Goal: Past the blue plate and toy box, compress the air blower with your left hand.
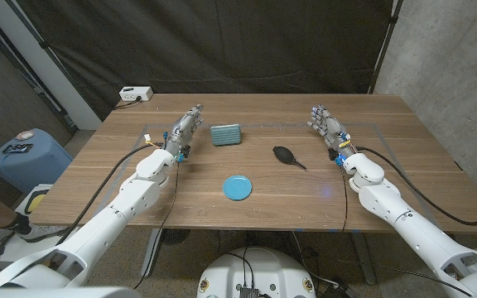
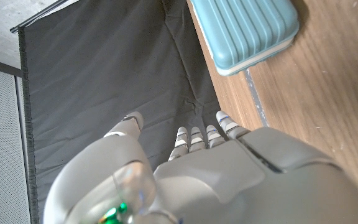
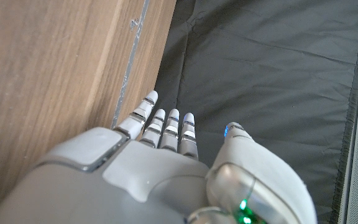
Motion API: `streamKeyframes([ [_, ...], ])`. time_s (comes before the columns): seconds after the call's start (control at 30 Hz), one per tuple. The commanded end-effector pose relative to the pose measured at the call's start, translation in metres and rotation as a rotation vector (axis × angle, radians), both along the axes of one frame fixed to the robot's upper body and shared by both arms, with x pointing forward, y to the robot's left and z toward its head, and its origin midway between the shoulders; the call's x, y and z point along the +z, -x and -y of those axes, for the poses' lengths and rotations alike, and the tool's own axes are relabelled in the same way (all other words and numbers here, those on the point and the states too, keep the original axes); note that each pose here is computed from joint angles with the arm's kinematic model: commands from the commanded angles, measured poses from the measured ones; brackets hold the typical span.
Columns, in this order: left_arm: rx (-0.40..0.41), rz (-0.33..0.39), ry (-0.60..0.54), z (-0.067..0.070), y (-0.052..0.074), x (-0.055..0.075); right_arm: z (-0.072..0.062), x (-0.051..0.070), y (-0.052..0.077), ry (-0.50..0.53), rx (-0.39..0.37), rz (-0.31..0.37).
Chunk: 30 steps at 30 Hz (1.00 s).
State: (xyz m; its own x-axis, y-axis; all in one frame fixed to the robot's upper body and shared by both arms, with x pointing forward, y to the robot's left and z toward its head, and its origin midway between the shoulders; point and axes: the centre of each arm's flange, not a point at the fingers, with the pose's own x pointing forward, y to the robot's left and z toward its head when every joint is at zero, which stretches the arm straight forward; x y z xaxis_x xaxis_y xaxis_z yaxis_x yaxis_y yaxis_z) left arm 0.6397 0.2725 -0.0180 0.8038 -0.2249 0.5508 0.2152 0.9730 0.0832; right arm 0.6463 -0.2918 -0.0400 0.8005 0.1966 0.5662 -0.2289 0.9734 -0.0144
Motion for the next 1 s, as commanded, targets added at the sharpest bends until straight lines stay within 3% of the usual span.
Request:
streamKeyframes([
  [0.03,0.031,0.01,-0.04,0.006,0.011,0.009,0.008,0.0,0.0,0.001,0.001,0.007],
  [0.47,0.079,0.025,-0.099,0.01,0.024,0.023,0.013,0.002,-0.004,0.001,0.005,0.012],
  [1.0,0.055,0.09,-0.225,0.036,0.022,0.052,0.024,-0.001,-0.005,-0.024,-0.004,0.02],
])
